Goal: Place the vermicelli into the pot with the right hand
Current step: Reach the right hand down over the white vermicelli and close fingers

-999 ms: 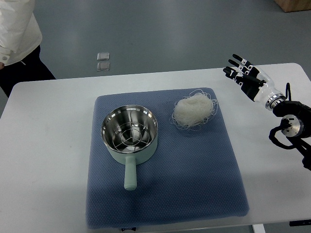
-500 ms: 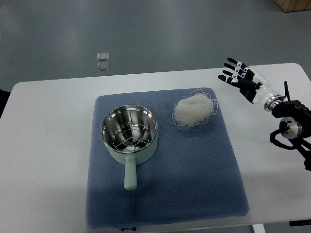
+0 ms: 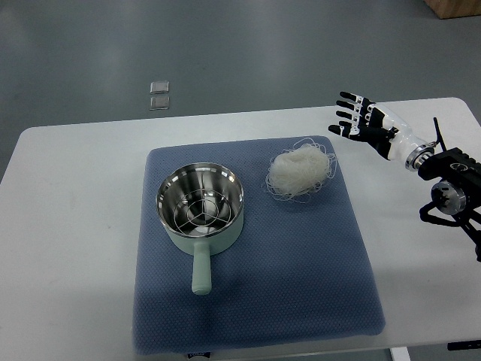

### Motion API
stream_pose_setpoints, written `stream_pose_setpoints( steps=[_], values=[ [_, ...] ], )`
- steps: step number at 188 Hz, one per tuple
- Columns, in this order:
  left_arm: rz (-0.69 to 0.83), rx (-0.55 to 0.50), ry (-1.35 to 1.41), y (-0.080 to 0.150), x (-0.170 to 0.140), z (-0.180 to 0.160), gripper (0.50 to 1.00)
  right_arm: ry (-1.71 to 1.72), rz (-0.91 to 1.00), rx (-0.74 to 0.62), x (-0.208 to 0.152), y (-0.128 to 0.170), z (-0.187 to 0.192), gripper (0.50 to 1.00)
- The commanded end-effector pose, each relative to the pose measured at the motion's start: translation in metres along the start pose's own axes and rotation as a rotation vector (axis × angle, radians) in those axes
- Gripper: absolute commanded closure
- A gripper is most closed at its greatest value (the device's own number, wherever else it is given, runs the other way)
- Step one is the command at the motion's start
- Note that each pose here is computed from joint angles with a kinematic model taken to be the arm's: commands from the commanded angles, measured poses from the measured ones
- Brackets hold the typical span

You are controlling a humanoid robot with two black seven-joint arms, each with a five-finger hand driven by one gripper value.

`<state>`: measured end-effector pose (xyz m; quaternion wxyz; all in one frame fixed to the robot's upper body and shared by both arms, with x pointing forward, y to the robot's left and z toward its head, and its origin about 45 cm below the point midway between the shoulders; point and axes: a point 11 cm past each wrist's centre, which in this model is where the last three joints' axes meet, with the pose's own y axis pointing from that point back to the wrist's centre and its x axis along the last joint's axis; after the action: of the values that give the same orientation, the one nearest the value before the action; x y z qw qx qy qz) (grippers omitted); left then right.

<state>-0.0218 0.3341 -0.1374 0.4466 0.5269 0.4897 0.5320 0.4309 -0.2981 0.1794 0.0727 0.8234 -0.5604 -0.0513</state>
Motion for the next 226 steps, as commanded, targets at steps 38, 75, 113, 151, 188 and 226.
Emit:
stream_pose_setpoints(
  steps=[38, 75, 113, 151, 188, 226],
  values=[
    [0.000, 0.000, -0.002, 0.000, 0.000, 0.000, 0.500, 0.561, -0.236, -0.035, -0.025, -0.012, -0.026, 0.581],
    [0.000, 0.000, 0.000, 0.000, 0.000, 0.000, 0.500, 0.899, -0.386, -0.065, -0.041, -0.017, -0.042, 0.581],
    [0.000, 0.000, 0.000, 0.000, 0.000, 0.000, 0.500, 1.132, -0.469, -0.071, -0.057, -0.026, -0.048, 0.581],
    [0.000, 0.000, 0.002, 0.000, 0.000, 0.000, 0.500, 1.275, -0.559, -0.062, -0.092, -0.037, -0.033, 0.581],
    [0.000, 0.000, 0.002, 0.000, 0.000, 0.000, 0.500, 1.417, -0.595, -0.083, -0.100, -0.043, -0.012, 0.585],
    [-0.002, -0.001, 0.004, 0.000, -0.001, 0.000, 0.500, 1.502, -0.545, -0.158, -0.070, -0.046, -0.006, 0.597]
  ],
)
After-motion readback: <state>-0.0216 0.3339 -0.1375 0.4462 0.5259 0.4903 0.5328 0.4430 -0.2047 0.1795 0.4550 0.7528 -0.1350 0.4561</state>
